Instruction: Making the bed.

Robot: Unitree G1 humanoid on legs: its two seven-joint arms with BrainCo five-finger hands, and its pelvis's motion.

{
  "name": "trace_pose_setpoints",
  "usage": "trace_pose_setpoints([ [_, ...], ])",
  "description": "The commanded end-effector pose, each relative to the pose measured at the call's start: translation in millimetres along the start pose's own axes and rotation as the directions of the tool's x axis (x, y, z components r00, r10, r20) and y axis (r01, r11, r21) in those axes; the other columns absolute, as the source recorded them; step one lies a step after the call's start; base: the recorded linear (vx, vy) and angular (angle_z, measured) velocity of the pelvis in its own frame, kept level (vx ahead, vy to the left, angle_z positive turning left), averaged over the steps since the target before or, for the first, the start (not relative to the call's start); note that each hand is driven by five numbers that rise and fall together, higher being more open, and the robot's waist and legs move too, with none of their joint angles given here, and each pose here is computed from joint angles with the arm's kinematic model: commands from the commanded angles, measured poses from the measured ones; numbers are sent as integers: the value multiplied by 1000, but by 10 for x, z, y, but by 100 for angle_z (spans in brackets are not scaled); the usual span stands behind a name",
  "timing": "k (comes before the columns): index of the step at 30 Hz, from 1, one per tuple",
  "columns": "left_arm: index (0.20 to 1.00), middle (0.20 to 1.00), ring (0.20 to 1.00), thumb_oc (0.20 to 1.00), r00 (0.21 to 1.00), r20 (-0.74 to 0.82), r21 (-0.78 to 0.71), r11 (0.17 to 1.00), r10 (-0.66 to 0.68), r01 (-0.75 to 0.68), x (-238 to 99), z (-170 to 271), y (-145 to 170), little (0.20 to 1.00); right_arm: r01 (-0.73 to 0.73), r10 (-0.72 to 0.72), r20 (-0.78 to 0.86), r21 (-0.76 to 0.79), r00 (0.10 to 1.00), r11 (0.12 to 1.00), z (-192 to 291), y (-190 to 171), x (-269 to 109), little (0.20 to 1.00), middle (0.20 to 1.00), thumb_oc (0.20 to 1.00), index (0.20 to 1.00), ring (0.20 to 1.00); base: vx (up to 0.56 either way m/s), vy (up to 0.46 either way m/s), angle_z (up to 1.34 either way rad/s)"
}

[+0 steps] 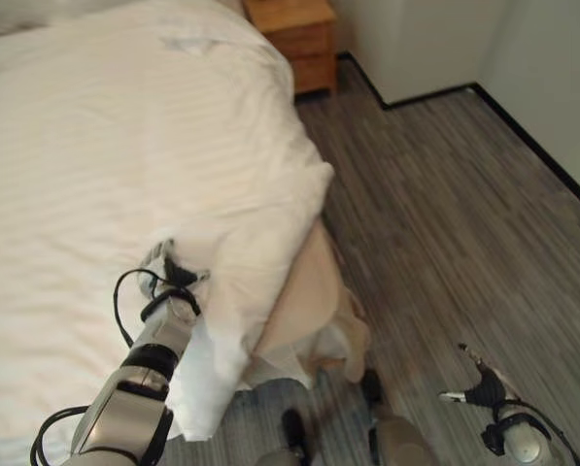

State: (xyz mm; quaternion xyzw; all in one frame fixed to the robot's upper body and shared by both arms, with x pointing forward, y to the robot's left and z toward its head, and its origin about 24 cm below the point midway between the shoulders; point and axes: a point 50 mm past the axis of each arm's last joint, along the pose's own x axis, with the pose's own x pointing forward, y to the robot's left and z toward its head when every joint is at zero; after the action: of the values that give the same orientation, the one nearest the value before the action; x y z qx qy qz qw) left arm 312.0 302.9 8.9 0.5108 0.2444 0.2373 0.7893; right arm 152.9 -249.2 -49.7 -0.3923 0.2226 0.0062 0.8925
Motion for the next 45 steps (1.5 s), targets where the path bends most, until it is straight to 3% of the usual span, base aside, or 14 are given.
trace_pose_setpoints([
  [1,200,200,200,200,992,-65,-31,993,-112,110,-73,10,-180,200,77,-83,60,91,995,993,138,-138,32,1000,1000,1000,1000,1000,-155,66,-15],
  [7,200,200,200,200,984,-4,-278,945,-179,171,-331,291,-517,200,1,-6,37,133,999,991,78,27,-128,1000,1000,1000,1000,1000,-117,-51,-8],
  [15,263,263,263,263,795,604,-464,833,49,301,-926,1624,-81,263,-51,42,80,123,996,991,204,166,-47,1000,1000,1000,1000,1000,-228,-245,24],
  [17,529,529,529,529,712,702,-424,811,14,402,-1194,1790,-153,529,-65,59,44,134,997,989,150,245,-35,1000,1000,1000,1000,1000,-294,-225,5],
  [18,1000,1000,1000,1000,624,780,-372,769,-44,520,-1483,1951,-276,1000,-75,78,-17,140,997,987,47,335,-23,1000,1000,1000,1000,1000,-366,-216,15],
  [22,1000,1000,1000,1000,305,885,-98,500,-352,861,-2425,2104,-887,1000,-124,166,-284,159,944,979,-390,697,-107,1000,1000,1000,1000,1000,-316,-134,1],
  [25,1000,1000,1000,1000,140,866,30,329,-480,944,-2728,2006,-1100,1000,-136,194,-407,168,892,976,-575,804,-147,1000,1000,1000,1000,1000,-200,-62,9],
  [28,1000,1000,1000,1000,-147,836,241,114,-529,964,-3068,1870,-1123,1000,-60,156,-574,182,804,981,-901,705,-217,1000,1000,1000,1000,1000,-150,51,24],
  [32,1000,1000,1000,1000,-239,900,272,40,-364,961,-3182,2140,-727,1000,-3,93,-643,140,760,990,-1055,560,-240,1000,1000,1000,1000,1000,-10,109,98],
  [38,1000,1000,1000,1000,12,994,15,244,-108,970,-2605,2404,-96,1000,129,-92,-557,27,825,991,-866,81,174,1000,1000,1000,1000,1000,53,122,61],
  [39,1000,1000,1000,1000,251,966,-214,360,-58,908,-2033,2130,45,1000,259,-234,-459,-9,857,966,-624,-405,497,1000,1000,1000,1000,1000,63,71,22],
  [43,1000,1000,1000,1000,416,906,-341,446,-77,827,-1625,1758,38,1000,319,-307,-379,-33,873,947,-448,-758,653,1000,1000,1000,1000,1000,63,71,30],
  [44,1000,1000,1000,1000,600,793,-454,554,-105,697,-1184,1161,81,1000,403,-394,-237,-14,888,915,-289,-1534,598,561,561,561,561,561,63,77,60],
  [45,1000,1000,1000,1000,659,743,-490,575,-118,656,-1108,873,75,1000,399,-397,-76,13,915,917,-59,-1420,516,200,200,200,200,200,105,116,39],
])
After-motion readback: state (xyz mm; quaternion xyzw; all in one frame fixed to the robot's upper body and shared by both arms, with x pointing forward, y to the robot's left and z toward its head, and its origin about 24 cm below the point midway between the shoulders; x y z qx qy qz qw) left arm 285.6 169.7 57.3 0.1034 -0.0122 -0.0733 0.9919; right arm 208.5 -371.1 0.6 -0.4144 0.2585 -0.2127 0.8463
